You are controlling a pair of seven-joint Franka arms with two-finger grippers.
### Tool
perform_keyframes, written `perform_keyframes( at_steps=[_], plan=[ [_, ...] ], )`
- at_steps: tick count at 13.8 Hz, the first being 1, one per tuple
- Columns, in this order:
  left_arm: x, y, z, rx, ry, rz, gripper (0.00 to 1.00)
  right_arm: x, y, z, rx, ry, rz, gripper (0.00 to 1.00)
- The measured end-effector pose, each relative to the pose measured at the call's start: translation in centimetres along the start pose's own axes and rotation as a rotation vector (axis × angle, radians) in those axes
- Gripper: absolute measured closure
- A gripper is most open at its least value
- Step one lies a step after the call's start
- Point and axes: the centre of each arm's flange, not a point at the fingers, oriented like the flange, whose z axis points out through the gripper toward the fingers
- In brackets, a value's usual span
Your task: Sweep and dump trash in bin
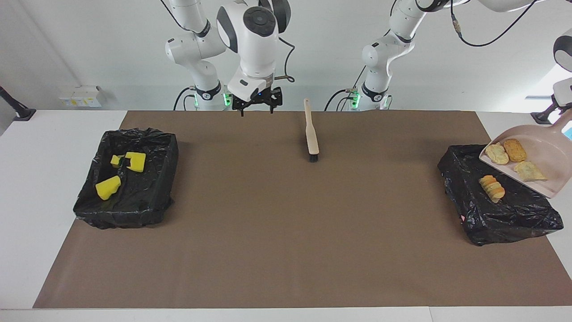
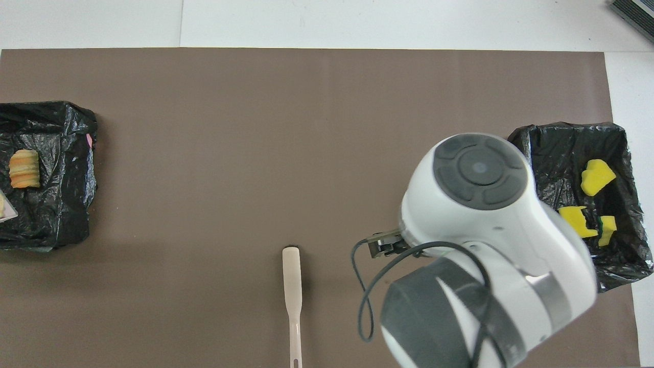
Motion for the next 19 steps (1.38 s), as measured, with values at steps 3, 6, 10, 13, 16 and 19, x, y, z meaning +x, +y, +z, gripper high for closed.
perform_keyframes(
  at_steps=[3,6,10,13,16,19],
  plan=[
    [0.8,-0.2,-1.2,0.059,-0.110,0.041,0.69,0.6,7.8,-1.4,0.015,0.027,-0.055,0.00],
    [3.6,0.2,-3.9,0.138,-0.201,0.099,0.69,0.8,13.5,-1.7,0.004,0.034,-0.075,0.00],
    [5.4,0.7,-6.6,0.197,-0.224,0.143,0.69,0.4,20.6,-2.2,0.007,0.047,-0.065,0.00],
    [5.5,1.0,-10.4,0.265,-0.242,0.207,0.69,-0.4,25.0,-3.2,-0.005,0.068,-0.002,0.00],
    [6.9,2.9,-14.7,0.329,-0.195,0.218,0.69,-1.0,27.7,-3.5,0.000,0.079,0.055,0.00],
    [10.2,6.5,-17.5,0.280,-0.020,0.092,0.69,-1.6,29.9,-4.3,0.010,0.100,0.150,0.00]
  ],
)
